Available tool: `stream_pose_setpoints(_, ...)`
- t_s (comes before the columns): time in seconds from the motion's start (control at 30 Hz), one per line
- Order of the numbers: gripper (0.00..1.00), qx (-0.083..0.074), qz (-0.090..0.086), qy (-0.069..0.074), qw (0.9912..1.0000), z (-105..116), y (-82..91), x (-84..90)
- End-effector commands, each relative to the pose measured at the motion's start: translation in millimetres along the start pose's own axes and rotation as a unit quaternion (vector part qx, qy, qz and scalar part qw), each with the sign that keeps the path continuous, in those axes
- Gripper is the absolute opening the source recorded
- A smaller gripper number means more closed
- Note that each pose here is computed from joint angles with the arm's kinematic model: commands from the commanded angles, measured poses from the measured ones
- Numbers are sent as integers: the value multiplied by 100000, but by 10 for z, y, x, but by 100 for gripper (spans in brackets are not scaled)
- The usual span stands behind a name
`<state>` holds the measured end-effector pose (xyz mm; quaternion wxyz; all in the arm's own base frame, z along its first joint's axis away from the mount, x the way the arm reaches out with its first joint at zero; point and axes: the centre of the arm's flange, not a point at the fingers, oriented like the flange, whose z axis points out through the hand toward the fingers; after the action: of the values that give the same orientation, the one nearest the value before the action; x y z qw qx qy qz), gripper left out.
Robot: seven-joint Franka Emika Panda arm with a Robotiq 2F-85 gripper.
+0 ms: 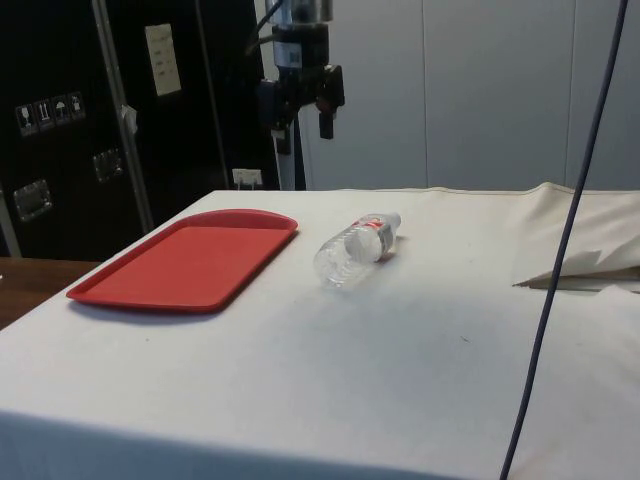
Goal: Place the bottle upright on the tray.
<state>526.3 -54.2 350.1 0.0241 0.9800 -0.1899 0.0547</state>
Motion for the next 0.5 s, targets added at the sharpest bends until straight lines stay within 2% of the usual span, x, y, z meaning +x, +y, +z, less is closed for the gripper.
stream_pose_setpoints(0.0, 100, -76, 222, -26, 100000, 4, 1, -3)
stream_pose_setpoints(0.03, 100, -481, 766, 379, 99995, 3, 18, -7)
stream_pose_setpoints(0.27, 100, -835, 2836, 409, 99955, 8, 41, -8)
stream_pose_setpoints(0.3, 100, -414, 2377, -16, 99971, 13, 23, -4)
stream_pose_setpoints(0.33, 100, -895, 3060, 436, 99948, 8, 41, -8)
stream_pose_setpoints(0.47, 100, -1155, 4038, 434, 99911, 17, 58, -11)
